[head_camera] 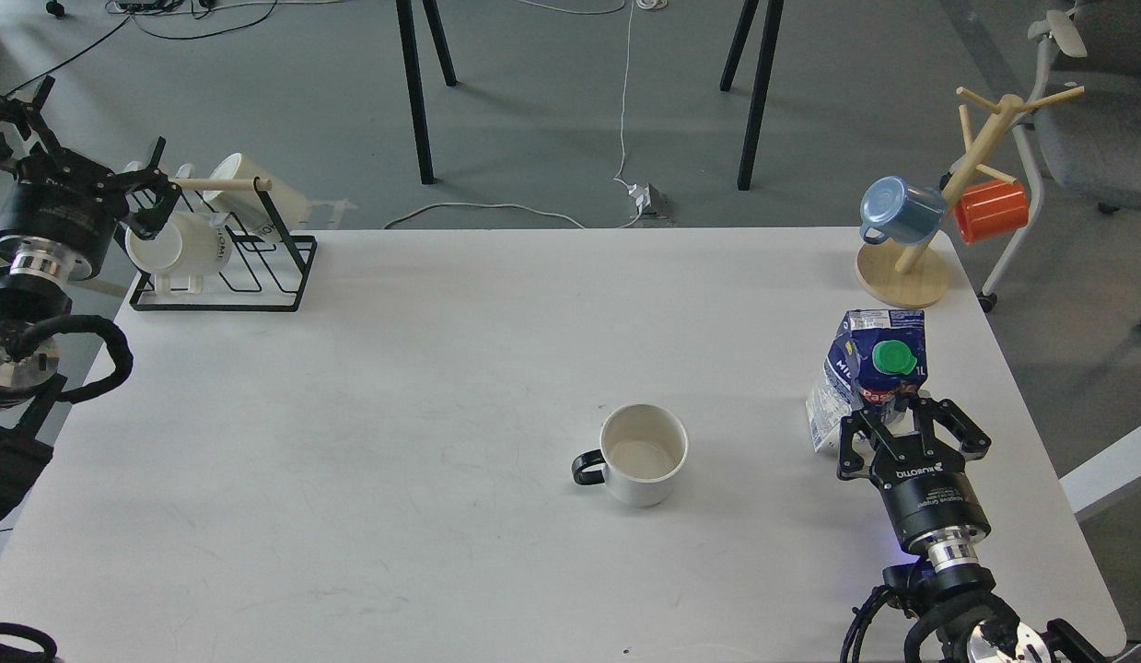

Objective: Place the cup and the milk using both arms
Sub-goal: 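Slide the milk carton with the right gripper beside the white mug, then release the milk carton and pull the right gripper back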

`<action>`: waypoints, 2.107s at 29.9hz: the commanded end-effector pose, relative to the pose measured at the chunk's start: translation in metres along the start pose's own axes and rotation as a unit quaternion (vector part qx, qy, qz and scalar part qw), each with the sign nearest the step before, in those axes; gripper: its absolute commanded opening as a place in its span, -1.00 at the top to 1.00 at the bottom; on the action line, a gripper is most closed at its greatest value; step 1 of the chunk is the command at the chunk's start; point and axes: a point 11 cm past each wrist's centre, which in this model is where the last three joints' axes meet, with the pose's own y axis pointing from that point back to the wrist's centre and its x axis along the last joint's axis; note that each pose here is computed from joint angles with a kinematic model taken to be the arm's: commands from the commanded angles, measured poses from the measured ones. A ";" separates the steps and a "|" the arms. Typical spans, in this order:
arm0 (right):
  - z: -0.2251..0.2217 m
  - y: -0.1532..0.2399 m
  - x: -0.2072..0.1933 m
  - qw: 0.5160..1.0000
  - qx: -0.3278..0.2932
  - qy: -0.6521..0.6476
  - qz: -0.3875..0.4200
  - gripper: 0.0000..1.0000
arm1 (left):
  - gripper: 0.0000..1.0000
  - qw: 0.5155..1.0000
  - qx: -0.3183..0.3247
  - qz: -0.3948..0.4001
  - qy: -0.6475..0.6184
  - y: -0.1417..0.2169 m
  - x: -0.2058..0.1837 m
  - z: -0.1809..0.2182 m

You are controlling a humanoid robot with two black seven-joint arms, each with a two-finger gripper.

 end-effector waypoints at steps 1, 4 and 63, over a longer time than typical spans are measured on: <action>0.017 0.009 -0.017 0.999 -0.021 -0.018 -0.023 0.16 | -0.99 1.000 0.001 -0.002 -0.002 -0.002 -0.002 0.001; 0.045 0.015 -0.023 0.997 -0.061 -0.030 -0.029 0.16 | -0.99 1.000 0.000 -0.002 -0.003 -0.002 -0.002 0.001; -0.026 0.032 -0.039 0.984 -0.123 0.122 -0.032 -0.97 | -0.99 1.000 -0.007 -0.011 -0.015 -0.002 -0.002 0.017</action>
